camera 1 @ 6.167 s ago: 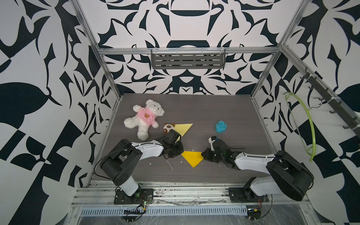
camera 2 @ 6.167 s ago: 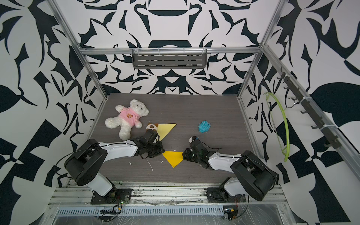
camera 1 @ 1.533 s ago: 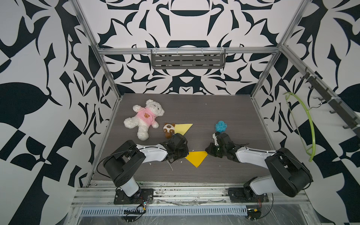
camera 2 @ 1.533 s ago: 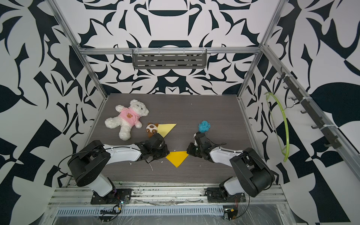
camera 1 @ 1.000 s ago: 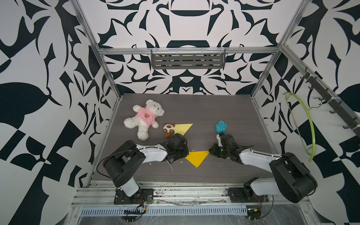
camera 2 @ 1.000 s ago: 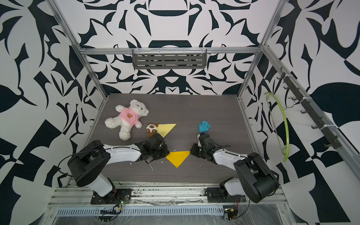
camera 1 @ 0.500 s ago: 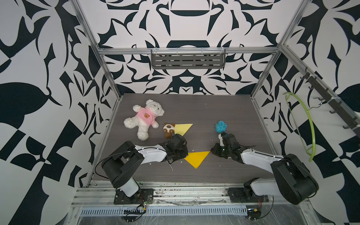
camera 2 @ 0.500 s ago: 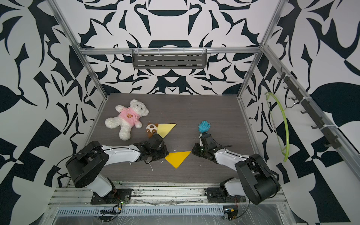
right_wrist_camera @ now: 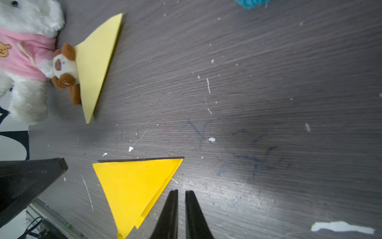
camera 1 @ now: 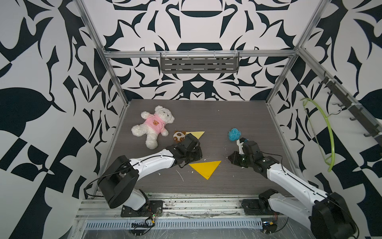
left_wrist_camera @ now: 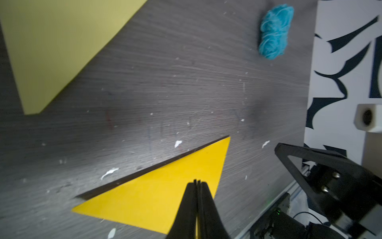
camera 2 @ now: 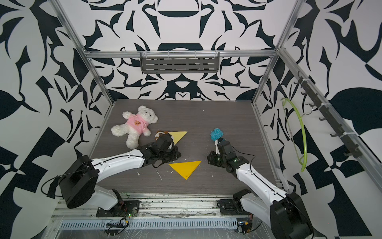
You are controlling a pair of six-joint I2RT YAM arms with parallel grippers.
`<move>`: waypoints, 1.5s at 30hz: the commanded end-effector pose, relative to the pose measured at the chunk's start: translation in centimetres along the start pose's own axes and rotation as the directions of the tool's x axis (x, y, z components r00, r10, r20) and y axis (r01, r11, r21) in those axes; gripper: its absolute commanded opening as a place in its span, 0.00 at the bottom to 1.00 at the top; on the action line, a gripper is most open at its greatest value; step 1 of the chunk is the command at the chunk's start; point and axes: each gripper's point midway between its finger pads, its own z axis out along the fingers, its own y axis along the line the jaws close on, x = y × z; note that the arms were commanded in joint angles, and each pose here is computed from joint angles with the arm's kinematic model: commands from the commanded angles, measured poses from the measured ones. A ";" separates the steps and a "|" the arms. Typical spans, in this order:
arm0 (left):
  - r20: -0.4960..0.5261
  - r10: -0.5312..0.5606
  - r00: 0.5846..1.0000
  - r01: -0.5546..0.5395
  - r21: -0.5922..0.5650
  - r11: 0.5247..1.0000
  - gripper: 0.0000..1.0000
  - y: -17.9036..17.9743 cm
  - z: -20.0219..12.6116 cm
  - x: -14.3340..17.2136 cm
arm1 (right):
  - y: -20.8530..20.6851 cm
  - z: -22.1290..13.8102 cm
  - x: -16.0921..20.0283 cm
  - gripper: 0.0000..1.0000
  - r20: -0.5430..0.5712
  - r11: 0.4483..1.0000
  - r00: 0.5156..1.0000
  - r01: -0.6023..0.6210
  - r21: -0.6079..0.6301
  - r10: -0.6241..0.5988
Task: Fold the square paper diagonally
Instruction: Adjust the paper at the center of the board.
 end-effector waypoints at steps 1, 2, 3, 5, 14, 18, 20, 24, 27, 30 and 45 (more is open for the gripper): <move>0.012 0.036 0.999 -0.036 -0.012 0.999 0.09 -0.6 -1.2 -0.4 | 2.1 -0.9 -0.2 0.16 -0.009 0.997 0.999 0.049 -0.052 -0.050; 0.020 0.037 0.999 -0.037 -0.021 0.999 0.10 -0.4 -1.5 -0.5 | 2.9 -0.9 0.0 0.16 -0.012 0.996 0.997 0.070 -0.063 -0.071; 0.028 0.038 0.999 -0.037 -0.034 0.999 0.10 -0.1 -1.7 -0.5 | 3.7 -0.8 0.4 0.16 -0.017 0.992 0.994 0.102 -0.070 -0.104; 0.051 0.035 0.998 -0.032 -0.060 0.998 0.10 0.7 -2.2 -0.6 | 5.5 -0.5 1.3 0.16 -0.030 0.981 0.983 0.176 -0.083 -0.179; -0.032 -0.002 0.999 0.000 -0.044 0.999 0.10 2.5 -2.6 2.8 | 7.7 3.4 4.7 0.13 -0.149 0.937 0.926 0.350 -0.004 -0.347; -0.083 -0.011 0.997 0.005 -0.064 0.998 0.08 3.1 -1.0 5.3 | 7.3 5.1 4.5 0.09 -0.155 0.937 0.928 0.348 0.036 -0.339; -0.106 -0.018 0.994 0.011 -0.071 0.997 0.05 3.3 0.0 6.1 | 7.0 5.7 4.5 0.08 -0.167 0.936 0.928 0.347 0.055 -0.334; -0.135 -0.029 0.990 0.015 -0.102 0.995 0.04 4.0 1.8 7.1 | 6.2 6.7 5.0 0.08 -0.188 0.934 0.925 0.349 0.078 -0.330; -0.157 -0.039 0.987 0.017 -0.136 0.991 0.02 5.0 2.7 7.8 | 5.5 7.1 5.3 0.07 -0.205 0.933 0.924 0.347 0.097 -0.322; -0.177 -0.049 0.983 0.017 -0.178 0.984 0.00 6.3 3.6 8.4 | 4.8 7.3 5.7 0.06 -0.221 0.933 0.923 0.344 0.110 -0.315; -0.194 0.024 0.981 -0.069 -0.228 0.971 0.00 7.2 5.9 5.6 | 1.1 6.1 8.3 0.05 -0.259 0.945 0.936 0.285 0.162 -0.238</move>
